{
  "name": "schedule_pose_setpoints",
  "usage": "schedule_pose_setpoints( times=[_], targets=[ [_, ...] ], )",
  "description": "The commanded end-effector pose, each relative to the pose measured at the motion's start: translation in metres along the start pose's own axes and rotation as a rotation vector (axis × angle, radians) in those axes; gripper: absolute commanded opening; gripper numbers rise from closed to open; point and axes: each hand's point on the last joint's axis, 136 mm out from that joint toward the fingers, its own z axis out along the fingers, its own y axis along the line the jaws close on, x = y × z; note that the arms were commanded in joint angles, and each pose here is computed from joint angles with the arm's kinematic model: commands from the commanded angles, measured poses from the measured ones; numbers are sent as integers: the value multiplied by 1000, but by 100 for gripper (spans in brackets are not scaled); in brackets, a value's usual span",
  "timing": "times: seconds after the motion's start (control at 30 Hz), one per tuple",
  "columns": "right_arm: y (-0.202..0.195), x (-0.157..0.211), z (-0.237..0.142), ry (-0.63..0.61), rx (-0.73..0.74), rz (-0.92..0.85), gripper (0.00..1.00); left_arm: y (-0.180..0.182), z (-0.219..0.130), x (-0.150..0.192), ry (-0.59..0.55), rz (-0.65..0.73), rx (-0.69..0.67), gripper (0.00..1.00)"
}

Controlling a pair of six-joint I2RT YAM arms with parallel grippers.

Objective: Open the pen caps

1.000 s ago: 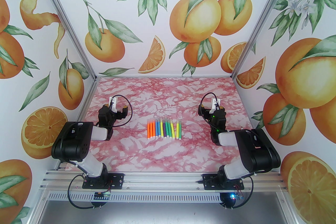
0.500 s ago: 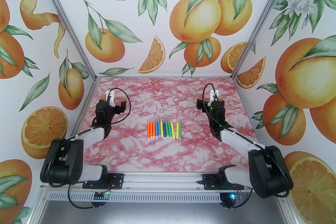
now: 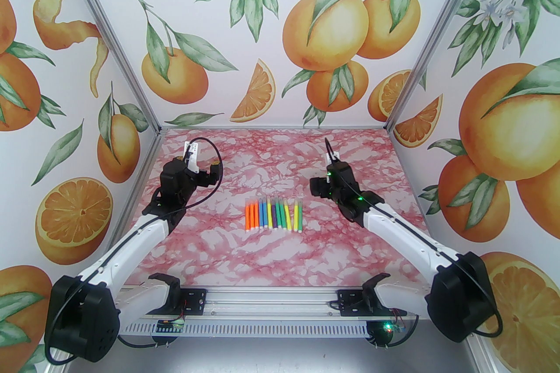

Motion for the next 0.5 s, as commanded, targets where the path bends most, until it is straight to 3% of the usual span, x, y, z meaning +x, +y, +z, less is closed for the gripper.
schedule_pose_setpoints(
  times=[0.0,0.47],
  targets=[
    [17,34,1,156,-31,27,77,-11,-11,-4,32,-46,64,100],
    [46,97,33,360,-63,73,57,-25,-12,5,78,-85,139,100]
  ],
)
